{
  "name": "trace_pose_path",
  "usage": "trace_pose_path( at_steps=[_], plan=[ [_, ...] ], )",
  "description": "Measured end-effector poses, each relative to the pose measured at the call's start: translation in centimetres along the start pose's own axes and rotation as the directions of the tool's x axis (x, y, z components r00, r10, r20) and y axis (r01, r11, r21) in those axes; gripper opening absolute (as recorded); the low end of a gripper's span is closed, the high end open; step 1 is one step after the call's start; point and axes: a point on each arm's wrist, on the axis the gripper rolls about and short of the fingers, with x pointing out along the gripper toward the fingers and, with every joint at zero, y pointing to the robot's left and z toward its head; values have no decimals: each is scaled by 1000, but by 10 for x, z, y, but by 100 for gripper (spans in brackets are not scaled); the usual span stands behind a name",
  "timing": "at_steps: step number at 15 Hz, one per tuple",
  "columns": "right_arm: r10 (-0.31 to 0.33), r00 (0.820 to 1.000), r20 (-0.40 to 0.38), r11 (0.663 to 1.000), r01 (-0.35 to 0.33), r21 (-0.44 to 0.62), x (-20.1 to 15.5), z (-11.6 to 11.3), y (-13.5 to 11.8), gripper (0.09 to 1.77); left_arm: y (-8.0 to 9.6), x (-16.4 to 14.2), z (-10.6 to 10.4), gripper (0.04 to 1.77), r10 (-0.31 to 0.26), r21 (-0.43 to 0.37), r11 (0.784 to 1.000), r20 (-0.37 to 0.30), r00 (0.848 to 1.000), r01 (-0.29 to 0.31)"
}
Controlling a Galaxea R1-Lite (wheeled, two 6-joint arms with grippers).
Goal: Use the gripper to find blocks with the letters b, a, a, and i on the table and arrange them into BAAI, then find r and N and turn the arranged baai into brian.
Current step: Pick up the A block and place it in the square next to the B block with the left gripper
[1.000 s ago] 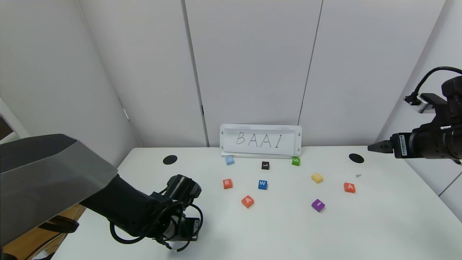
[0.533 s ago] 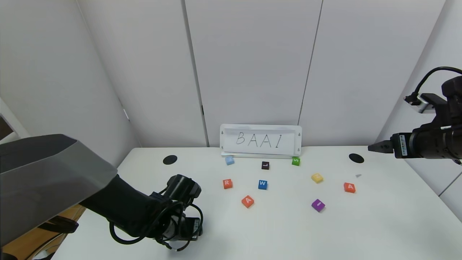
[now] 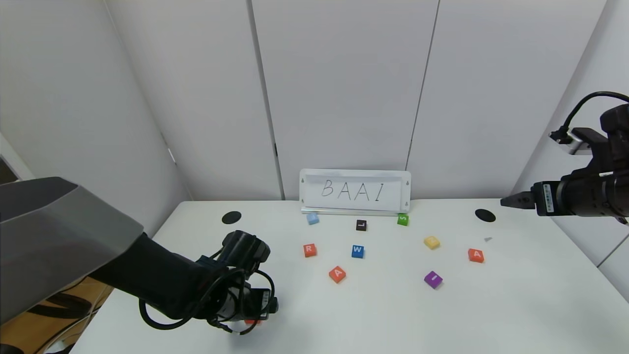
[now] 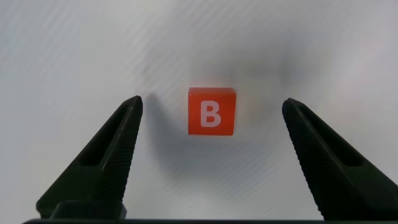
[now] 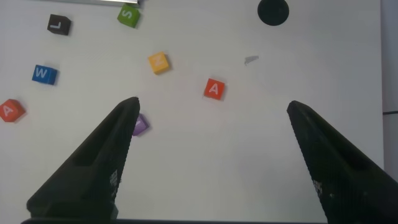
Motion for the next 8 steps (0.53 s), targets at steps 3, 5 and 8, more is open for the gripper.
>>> trace_pose_path(
  at_steps=[3, 5, 8],
  plan=[
    [-1, 1000, 0, 1000, 1, 1, 0, 0, 0, 171, 2, -15, 10, 164, -13, -17, 1000, 47, 999, 14],
    [-1, 1000, 0, 1000, 1, 1, 0, 0, 0, 171, 2, -22, 17, 166, -23, -24, 999, 75, 997, 24],
    [-1, 1000, 0, 1000, 1, 2, 0, 0, -1, 171, -3, -34, 31, 168, -26, -23, 999, 82, 996, 28]
  ],
)
